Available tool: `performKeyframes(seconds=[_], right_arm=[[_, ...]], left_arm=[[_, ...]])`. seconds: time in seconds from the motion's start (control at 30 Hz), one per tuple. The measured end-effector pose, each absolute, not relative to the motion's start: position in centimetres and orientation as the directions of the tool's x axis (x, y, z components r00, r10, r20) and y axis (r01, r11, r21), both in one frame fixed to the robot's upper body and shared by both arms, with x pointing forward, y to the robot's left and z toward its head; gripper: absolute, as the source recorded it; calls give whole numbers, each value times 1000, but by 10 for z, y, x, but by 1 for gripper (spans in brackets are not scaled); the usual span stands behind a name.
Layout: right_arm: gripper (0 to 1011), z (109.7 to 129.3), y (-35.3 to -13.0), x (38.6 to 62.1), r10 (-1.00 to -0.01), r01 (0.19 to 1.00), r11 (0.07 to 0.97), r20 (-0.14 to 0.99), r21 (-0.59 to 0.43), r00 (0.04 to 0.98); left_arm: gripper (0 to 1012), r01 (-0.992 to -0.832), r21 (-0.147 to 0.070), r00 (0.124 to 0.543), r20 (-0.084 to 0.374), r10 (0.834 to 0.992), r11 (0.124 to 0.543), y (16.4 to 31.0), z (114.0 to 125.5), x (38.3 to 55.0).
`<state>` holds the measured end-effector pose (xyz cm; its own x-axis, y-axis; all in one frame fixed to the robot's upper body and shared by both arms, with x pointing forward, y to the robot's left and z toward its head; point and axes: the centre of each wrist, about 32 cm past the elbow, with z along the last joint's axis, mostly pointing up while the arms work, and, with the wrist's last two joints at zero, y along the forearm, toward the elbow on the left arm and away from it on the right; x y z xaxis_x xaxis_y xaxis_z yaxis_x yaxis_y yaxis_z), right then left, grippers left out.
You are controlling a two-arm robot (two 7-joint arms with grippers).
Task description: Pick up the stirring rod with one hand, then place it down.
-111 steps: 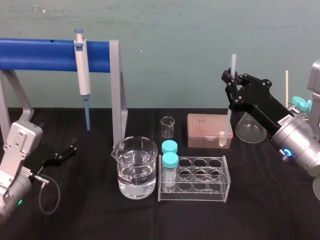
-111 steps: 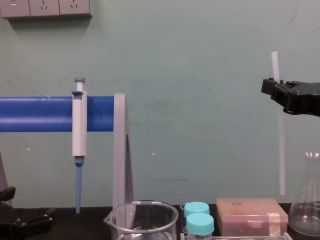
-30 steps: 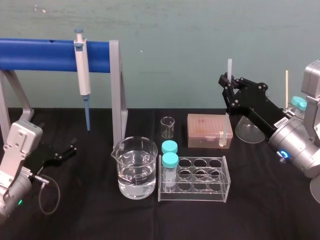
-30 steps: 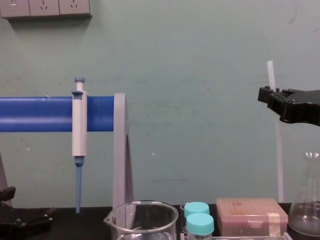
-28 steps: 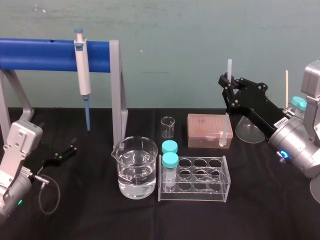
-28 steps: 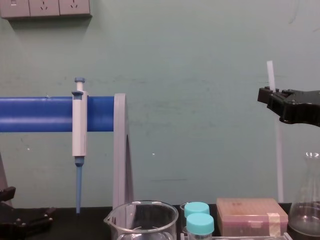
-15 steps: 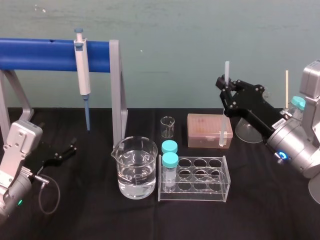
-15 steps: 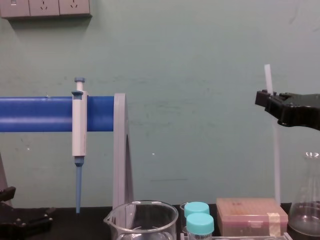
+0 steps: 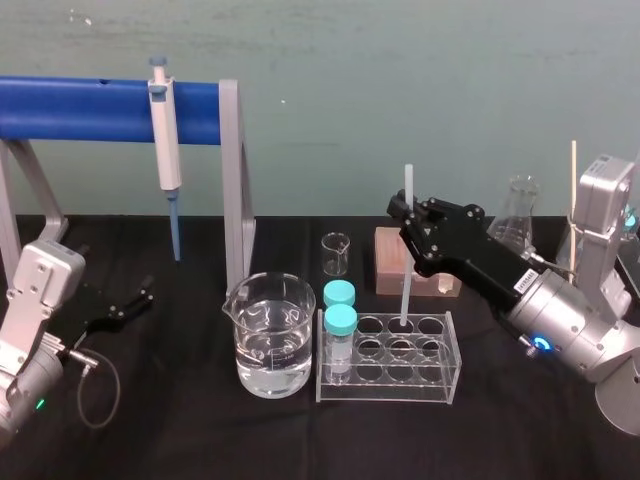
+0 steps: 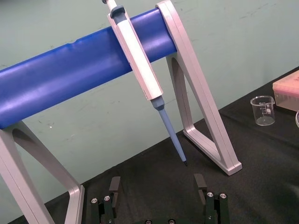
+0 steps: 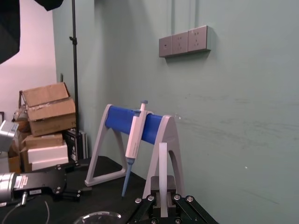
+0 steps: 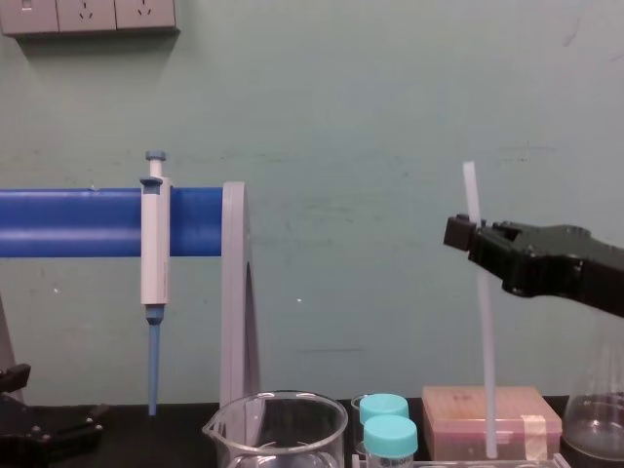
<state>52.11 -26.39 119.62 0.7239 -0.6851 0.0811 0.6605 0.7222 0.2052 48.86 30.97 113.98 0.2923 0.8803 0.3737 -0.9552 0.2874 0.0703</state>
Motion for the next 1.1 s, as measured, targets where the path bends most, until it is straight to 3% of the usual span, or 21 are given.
performKeyframes(seconds=[1.1], right_arm=[[66, 1159, -260, 526, -717, 684, 693, 113, 230, 688]], left_arm=[[1000, -955, 70, 292, 374, 880, 287, 310, 1140, 489]])
